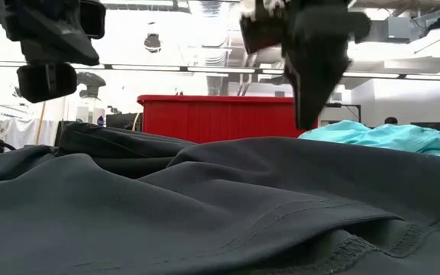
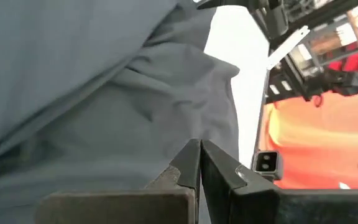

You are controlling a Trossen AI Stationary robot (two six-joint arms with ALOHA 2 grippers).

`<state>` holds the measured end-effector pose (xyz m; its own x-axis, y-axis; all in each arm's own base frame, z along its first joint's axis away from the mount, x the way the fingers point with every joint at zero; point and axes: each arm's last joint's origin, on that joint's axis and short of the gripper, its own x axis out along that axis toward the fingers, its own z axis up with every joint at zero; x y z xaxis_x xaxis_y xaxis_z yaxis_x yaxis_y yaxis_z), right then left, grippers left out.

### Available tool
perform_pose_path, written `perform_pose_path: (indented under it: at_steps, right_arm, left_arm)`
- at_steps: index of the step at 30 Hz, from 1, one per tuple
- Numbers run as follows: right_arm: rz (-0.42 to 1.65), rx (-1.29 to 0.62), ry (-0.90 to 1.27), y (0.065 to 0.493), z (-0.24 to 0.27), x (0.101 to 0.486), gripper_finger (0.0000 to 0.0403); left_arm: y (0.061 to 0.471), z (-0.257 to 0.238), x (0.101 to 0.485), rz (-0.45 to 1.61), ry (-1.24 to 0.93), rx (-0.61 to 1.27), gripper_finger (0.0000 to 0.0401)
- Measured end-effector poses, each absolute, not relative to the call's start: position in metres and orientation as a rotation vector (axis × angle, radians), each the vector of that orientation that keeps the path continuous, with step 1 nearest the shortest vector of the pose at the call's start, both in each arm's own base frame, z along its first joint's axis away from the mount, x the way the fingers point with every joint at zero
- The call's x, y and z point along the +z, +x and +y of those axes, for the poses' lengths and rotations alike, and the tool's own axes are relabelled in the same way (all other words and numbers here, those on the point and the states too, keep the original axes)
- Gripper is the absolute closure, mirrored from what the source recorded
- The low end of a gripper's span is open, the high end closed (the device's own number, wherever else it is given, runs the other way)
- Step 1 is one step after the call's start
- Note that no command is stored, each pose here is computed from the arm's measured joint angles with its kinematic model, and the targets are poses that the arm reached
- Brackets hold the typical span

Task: Fold Laundry from Bin
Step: Fold the black shorts

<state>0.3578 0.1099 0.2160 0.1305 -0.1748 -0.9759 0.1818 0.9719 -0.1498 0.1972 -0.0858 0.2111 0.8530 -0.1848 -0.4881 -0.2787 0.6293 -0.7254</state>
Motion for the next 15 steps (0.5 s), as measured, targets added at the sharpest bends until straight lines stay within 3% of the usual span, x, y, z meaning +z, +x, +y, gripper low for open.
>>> perform_pose_path:
  at_steps: [15]
  right_arm:
    - [1.434, -0.243, -0.019, 0.344, 0.129, 0.196, 0.0187]
  left_arm:
    - [0.194, -0.084, 0.207, 0.605, -0.858, 0.096, 0.0401]
